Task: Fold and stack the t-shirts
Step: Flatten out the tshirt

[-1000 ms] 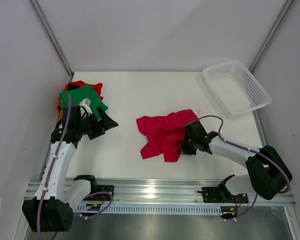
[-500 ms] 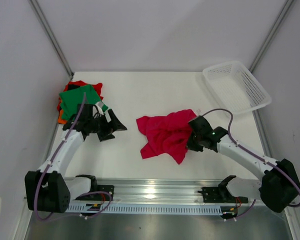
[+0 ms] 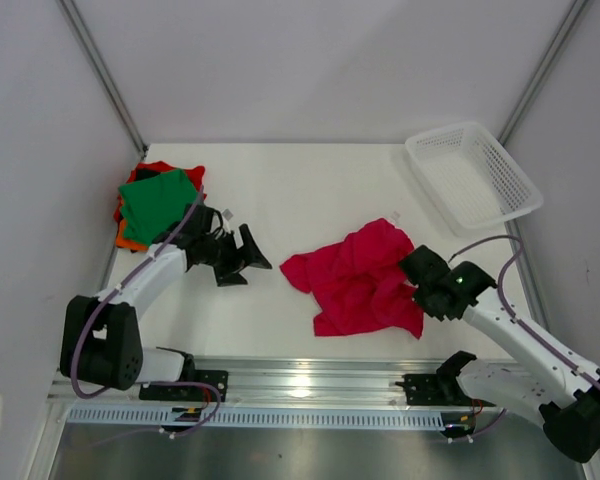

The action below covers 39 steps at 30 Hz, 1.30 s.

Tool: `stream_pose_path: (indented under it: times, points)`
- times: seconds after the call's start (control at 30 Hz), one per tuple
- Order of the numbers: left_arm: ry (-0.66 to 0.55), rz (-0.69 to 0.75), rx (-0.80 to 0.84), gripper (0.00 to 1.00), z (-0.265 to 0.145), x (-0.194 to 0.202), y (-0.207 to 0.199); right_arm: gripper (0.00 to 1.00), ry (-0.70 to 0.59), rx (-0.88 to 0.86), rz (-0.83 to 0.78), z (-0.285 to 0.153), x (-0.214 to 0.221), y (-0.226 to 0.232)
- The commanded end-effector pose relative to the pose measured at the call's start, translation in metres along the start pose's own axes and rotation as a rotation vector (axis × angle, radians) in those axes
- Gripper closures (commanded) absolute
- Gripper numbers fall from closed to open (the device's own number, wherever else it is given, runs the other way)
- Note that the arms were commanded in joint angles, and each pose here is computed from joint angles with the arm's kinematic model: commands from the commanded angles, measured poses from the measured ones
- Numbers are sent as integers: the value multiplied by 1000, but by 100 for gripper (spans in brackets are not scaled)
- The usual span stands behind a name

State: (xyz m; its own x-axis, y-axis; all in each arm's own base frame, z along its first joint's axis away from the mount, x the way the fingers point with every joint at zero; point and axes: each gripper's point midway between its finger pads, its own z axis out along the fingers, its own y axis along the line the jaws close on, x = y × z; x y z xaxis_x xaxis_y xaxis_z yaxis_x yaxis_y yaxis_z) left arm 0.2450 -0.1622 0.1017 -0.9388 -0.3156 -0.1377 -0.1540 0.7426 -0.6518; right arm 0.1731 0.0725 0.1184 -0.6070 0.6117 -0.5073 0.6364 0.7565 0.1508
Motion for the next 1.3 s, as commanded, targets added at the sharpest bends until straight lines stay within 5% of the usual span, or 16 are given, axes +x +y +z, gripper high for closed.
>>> stream_pose_path:
  times: [0.0, 0.6, 1.27]
  points:
    - [-20, 37, 45, 9, 0, -14, -21, 100, -180, 135, 174, -22, -38, -41]
    - [63, 50, -44, 12, 23, -9, -16, 100, -225, -20, 196, -20, -49, 2]
    - [215, 116, -14, 17, 73, 37, -63, 100, -207, -65, 215, -18, -41, 8]
